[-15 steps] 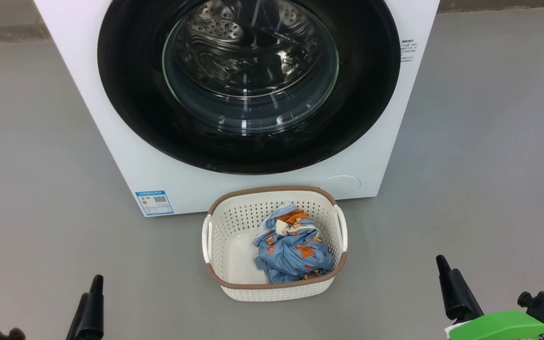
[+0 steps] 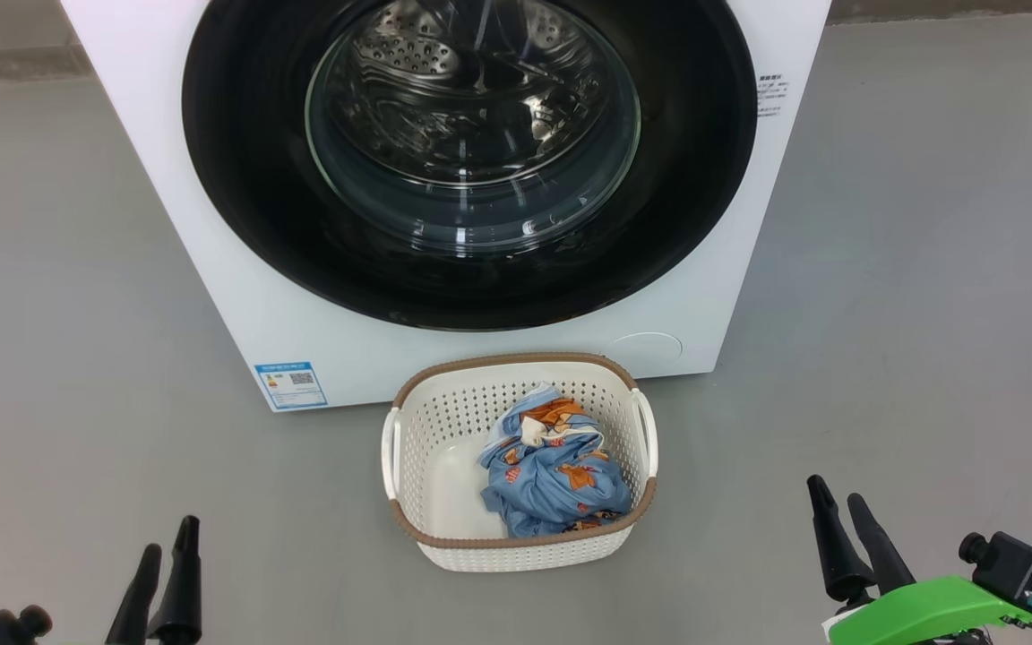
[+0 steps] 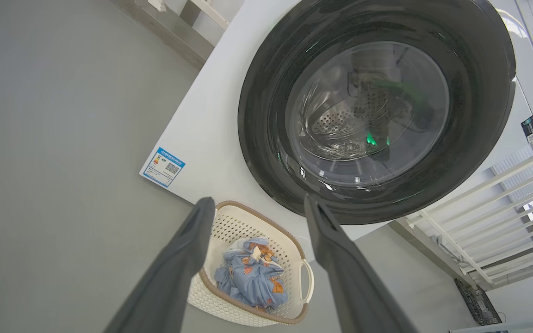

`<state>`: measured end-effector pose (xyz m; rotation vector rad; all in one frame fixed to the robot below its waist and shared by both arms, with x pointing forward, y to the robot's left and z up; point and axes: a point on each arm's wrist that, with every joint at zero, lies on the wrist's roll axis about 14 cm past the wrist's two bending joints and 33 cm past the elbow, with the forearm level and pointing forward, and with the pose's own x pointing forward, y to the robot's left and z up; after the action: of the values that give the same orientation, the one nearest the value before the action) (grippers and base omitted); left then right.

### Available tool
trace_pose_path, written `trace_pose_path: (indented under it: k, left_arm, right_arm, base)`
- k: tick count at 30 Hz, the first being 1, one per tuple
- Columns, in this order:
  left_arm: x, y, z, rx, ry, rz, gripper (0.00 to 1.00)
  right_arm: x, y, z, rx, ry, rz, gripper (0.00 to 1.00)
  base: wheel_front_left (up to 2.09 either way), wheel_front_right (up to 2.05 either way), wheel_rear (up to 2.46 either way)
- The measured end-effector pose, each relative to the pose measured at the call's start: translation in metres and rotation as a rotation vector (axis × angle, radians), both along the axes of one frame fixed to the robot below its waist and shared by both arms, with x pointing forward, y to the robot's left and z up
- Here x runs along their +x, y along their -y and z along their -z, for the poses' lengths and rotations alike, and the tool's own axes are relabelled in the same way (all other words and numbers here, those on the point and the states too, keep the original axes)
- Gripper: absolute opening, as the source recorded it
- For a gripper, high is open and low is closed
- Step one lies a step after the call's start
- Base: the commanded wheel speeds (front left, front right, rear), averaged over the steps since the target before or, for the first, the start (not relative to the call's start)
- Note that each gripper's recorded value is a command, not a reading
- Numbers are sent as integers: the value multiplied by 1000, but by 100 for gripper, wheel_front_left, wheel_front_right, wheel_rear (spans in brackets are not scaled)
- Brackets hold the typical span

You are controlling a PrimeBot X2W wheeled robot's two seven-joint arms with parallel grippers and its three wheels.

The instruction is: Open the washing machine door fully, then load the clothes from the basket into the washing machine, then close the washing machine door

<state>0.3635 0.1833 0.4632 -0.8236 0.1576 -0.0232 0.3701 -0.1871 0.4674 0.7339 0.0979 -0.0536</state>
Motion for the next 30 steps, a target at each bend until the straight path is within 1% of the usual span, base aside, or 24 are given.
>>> trace_pose_path:
  k: [30]
  left_arm:
    - [-2, -3, -10, 367, 94, 78, 100]
  right_arm:
    - [1, -9, -9, -387, 43, -84, 100]
  base:
    - [0, 0, 0]
